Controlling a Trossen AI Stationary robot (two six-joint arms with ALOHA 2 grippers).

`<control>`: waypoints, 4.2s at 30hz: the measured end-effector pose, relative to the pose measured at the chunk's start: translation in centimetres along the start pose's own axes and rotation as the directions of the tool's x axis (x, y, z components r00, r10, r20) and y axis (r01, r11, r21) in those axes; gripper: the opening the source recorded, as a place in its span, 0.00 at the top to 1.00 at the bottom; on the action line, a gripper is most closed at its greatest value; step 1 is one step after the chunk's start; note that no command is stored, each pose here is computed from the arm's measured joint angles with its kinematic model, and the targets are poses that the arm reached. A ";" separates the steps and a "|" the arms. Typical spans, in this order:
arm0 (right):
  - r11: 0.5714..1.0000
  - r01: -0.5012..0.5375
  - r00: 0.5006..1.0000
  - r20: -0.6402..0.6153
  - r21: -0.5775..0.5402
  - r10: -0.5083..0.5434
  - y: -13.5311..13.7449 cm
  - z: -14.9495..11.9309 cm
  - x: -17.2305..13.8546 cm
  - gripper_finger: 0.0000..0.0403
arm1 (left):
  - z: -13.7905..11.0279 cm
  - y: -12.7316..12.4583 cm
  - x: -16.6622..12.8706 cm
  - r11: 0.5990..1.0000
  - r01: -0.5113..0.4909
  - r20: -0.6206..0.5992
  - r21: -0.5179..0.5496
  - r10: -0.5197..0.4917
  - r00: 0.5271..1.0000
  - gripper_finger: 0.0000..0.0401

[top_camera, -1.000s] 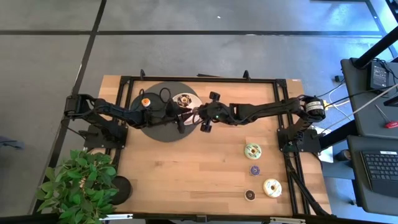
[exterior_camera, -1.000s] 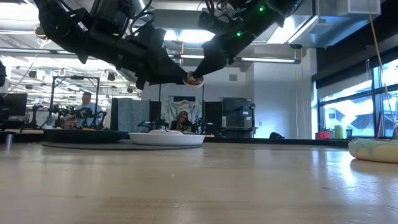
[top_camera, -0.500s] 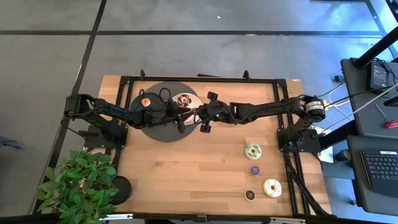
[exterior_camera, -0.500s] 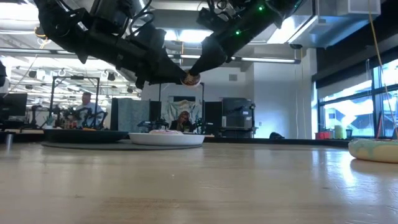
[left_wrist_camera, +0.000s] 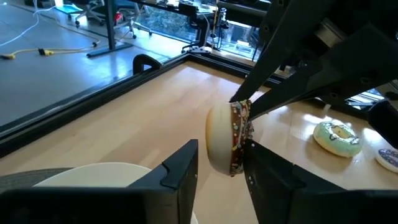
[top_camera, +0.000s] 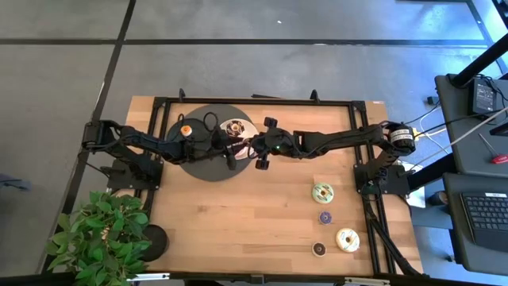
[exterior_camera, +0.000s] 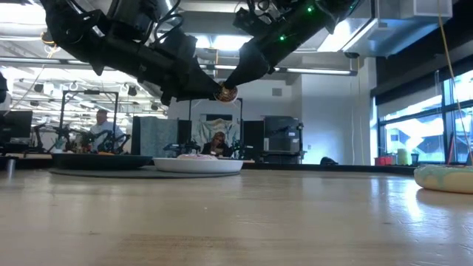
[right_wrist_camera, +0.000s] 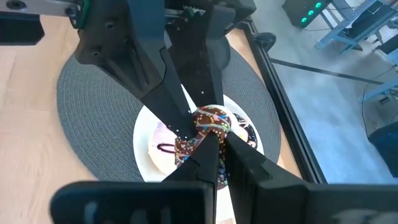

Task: Pick & Place donuts
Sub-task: Put the small brown donut on the black plate

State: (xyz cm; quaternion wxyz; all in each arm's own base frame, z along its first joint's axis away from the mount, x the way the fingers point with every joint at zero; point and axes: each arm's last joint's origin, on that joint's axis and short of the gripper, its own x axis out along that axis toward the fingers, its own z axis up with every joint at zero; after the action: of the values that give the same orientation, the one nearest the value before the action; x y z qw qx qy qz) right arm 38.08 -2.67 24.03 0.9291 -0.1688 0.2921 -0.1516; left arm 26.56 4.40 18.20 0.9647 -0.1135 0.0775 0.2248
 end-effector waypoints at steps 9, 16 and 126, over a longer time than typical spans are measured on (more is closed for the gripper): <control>1.000 0.001 1.000 0.001 0.001 -0.001 0.0 0.0 0.0 0.94 | 0.0 0.0 0.0 1.000 -0.020 0.006 -0.004 0.020 1.000 0.72; 1.000 0.001 1.000 0.001 0.001 -0.001 0.0 0.0 0.0 0.94 | 0.1 0.0 0.0 1.000 -0.018 0.011 0.000 0.018 1.000 0.84; 0.992 0.020 0.968 -0.250 0.125 0.012 -4.5 -2.3 -5.8 0.59 | -3.9 12.2 -11.2 0.643 -0.690 -0.569 -0.333 0.447 0.691 0.71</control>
State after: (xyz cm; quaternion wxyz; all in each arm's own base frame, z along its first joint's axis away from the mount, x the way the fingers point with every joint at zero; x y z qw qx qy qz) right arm 31.35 -5.04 26.95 0.8933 -0.0895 0.3966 -0.1918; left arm 10.73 9.45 14.47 0.7264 -0.3871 0.2595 0.5052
